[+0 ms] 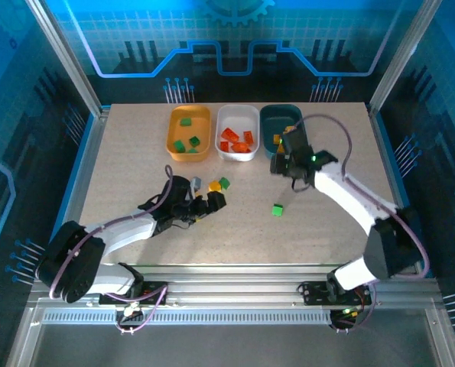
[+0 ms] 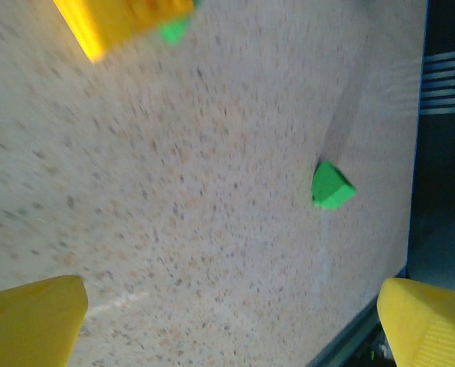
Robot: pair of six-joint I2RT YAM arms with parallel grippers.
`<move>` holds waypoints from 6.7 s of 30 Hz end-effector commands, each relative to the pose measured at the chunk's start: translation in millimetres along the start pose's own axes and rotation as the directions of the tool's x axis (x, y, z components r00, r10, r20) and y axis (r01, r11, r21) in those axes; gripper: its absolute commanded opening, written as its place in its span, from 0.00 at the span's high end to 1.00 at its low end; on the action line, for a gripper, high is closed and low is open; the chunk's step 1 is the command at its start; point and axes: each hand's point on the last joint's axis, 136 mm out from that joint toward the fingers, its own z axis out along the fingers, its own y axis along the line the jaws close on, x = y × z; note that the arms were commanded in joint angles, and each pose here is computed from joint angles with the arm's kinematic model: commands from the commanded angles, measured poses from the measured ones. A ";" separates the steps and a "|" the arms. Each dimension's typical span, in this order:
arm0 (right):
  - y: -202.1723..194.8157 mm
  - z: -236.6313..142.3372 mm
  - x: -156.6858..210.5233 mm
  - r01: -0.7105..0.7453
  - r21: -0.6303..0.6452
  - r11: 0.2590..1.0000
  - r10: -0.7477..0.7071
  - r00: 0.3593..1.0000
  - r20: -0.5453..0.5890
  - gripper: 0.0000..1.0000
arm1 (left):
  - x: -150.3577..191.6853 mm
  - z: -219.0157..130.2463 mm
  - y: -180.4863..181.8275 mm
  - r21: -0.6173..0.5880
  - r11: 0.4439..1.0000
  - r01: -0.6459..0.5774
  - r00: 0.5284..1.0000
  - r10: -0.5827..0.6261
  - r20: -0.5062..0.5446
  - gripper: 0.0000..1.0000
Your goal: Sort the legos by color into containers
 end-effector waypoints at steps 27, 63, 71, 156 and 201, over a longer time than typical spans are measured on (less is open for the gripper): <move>-13.5 37.3 -40.6 -0.084 0.055 0.995 0.081 0.995 0.054 0.08 | -9.3 -44.7 58.1 -0.078 0.991 0.107 0.991 -0.100 0.094 0.01; 108.6 55.1 124.2 0.138 -0.101 0.985 -0.151 0.979 -0.135 0.61 | -15.2 -41.5 94.9 -0.132 0.959 0.249 0.964 -0.232 0.130 0.01; 208.0 73.4 63.3 0.260 -0.270 0.927 -0.274 0.962 -0.016 0.63 | -7.7 -31.0 114.2 -0.076 0.901 0.427 0.904 -0.424 0.053 0.01; 239.0 91.7 137.6 0.600 -0.164 0.783 -0.608 0.794 0.007 0.32 | 1.8 -44.5 111.1 -0.064 0.939 0.338 0.940 -0.333 0.074 0.01; 184.8 47.6 85.3 0.399 -0.335 0.854 -0.421 0.907 0.005 0.27 | -44.2 -40.9 91.6 -0.329 0.927 0.179 0.978 -0.132 0.158 0.01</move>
